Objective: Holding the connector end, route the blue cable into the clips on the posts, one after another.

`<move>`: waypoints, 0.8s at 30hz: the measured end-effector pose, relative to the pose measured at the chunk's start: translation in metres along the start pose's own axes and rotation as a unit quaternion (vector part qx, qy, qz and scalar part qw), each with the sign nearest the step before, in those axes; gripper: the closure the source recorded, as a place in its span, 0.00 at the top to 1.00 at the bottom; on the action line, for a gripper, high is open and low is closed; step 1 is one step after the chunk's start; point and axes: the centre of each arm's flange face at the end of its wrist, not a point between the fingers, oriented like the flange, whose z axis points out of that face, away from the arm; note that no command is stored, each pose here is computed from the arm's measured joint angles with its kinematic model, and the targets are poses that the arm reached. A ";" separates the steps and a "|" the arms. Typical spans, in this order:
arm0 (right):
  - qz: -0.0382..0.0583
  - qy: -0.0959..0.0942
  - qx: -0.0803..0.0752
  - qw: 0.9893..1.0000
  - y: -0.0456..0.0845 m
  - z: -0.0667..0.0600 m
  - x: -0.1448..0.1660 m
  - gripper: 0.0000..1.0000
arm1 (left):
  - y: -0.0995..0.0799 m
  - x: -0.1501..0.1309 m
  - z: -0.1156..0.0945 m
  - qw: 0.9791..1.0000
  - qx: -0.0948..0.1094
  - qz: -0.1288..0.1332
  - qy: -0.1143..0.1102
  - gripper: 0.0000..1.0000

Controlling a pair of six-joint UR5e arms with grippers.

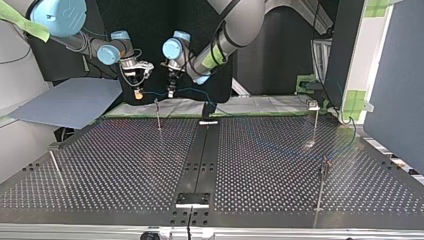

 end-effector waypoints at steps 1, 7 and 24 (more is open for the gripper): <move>-0.002 -0.001 0.002 1.000 0.000 0.000 0.000 0.00 | -0.002 -0.002 0.001 1.000 0.000 -0.001 -0.002 0.00; -0.008 0.006 0.017 1.000 0.006 0.000 0.010 0.00 | -0.008 -0.010 0.009 1.000 -0.001 -0.004 -0.009 0.00; 0.044 0.041 0.015 0.998 0.028 0.004 0.025 0.00 | -0.001 0.002 0.021 1.000 0.006 0.001 0.002 0.00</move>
